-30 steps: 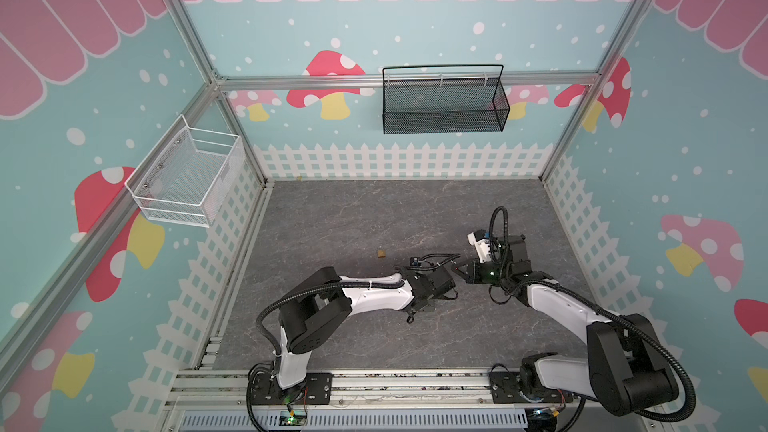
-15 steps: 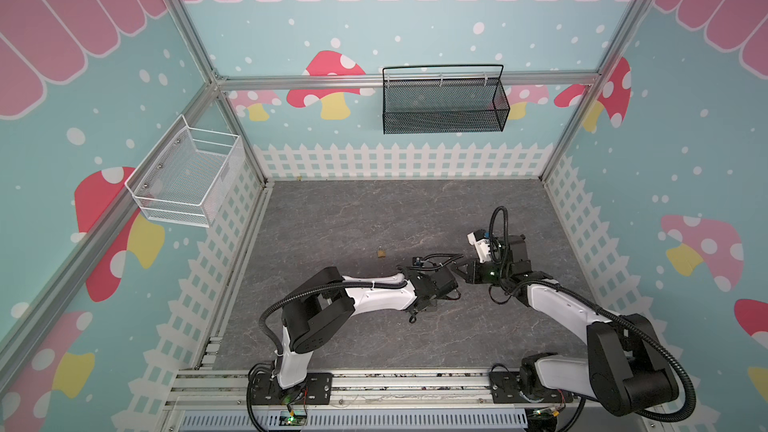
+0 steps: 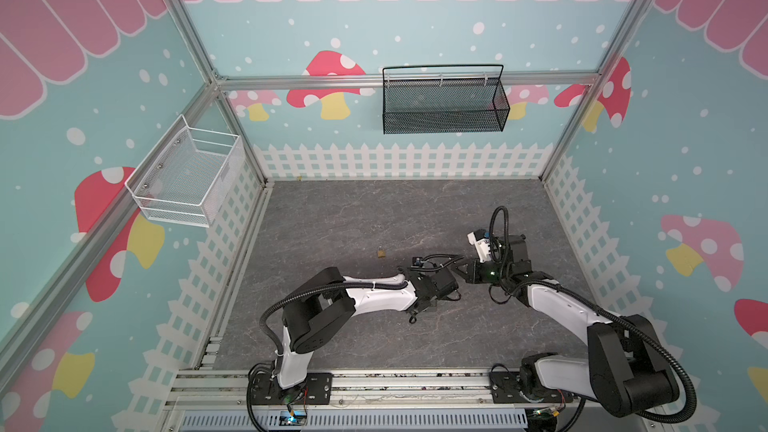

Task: Unlock with the key

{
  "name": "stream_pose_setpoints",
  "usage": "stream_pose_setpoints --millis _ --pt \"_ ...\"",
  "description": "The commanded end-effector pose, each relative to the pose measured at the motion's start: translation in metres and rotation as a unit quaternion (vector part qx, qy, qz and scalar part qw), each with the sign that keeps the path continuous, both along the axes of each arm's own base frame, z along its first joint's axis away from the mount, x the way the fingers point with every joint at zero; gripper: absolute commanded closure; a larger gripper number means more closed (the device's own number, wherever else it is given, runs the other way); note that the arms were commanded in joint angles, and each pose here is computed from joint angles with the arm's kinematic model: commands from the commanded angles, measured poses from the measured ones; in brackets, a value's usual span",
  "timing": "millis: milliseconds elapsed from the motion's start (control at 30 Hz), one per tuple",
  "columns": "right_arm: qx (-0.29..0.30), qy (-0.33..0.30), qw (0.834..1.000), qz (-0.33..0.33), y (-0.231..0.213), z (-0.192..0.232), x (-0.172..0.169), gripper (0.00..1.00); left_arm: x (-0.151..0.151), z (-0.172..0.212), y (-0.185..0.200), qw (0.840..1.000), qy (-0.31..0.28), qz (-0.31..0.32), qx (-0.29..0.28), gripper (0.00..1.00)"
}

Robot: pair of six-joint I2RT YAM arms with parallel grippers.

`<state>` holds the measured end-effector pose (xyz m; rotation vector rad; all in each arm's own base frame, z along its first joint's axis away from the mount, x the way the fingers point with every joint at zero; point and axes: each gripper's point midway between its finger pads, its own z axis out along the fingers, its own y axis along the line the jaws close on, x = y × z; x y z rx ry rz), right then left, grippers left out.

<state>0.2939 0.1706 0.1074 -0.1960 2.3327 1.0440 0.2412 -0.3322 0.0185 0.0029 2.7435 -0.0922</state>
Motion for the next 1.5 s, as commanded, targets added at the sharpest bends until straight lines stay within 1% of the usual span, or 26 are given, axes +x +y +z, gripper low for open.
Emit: stream_pose_setpoints --millis 0,33,67,167,233,467,533,667,800,967,1033,1100,1267,1400,1467 --pt "0.01 -0.014 1.0 0.003 0.001 0.01 0.001 1.0 -0.012 -0.023 0.021 0.999 0.026 0.001 0.048 0.77" --pt "0.011 -0.015 1.0 0.003 0.001 0.011 0.001 1.0 -0.012 -0.022 0.021 0.999 0.025 0.0 0.045 0.77" --pt "0.009 -0.016 1.0 0.001 0.0 0.011 0.001 1.0 -0.012 -0.019 0.02 0.999 0.023 0.001 0.043 0.8" --pt "0.01 -0.014 1.0 0.001 0.0 0.011 0.0 1.0 -0.004 -0.004 0.02 0.999 -0.002 0.007 0.036 0.86" --pt "0.01 -0.009 1.0 0.0 0.0 0.01 -0.002 1.0 0.0 0.007 0.02 0.999 -0.016 0.013 0.026 0.88" --pt "0.01 -0.009 1.0 -0.008 -0.003 0.022 -0.009 1.0 0.017 0.057 0.027 0.996 -0.081 0.042 -0.021 0.98" --pt "0.007 -0.01 1.0 -0.013 -0.005 0.024 -0.011 1.0 0.026 0.075 0.029 0.992 -0.105 0.05 -0.039 1.0" --pt "0.008 0.0 1.0 -0.017 -0.005 0.023 -0.015 1.0 0.045 0.108 0.032 0.985 -0.145 0.064 -0.068 1.0" --pt "0.013 0.001 1.0 -0.024 0.005 0.023 -0.019 1.0 0.061 0.135 0.036 0.978 -0.174 0.083 -0.084 1.0" --pt "0.052 0.019 0.998 -0.04 0.032 0.021 -0.029 1.0 0.077 0.156 0.041 0.969 -0.199 0.111 -0.098 1.0" --pt "0.065 0.019 0.997 -0.046 0.045 0.021 -0.033 1.0 0.082 0.159 0.042 0.967 -0.2 0.118 -0.103 1.0" --pt "0.093 0.025 0.994 -0.042 0.061 0.023 -0.04 1.0 0.086 0.161 0.042 0.965 -0.198 0.131 -0.113 1.0" --pt "0.176 0.057 0.981 -0.058 0.085 0.03 -0.049 1.0 0.092 0.165 0.042 0.959 -0.198 0.154 -0.129 1.0" --pt "0.209 0.054 0.975 -0.054 0.109 0.045 -0.045 1.0 0.095 0.17 0.037 0.958 -0.198 0.156 -0.138 1.0" --pt "0.221 0.057 0.971 -0.065 0.113 0.049 -0.04 1.0 0.095 0.17 0.034 0.959 -0.195 0.152 -0.141 1.0"
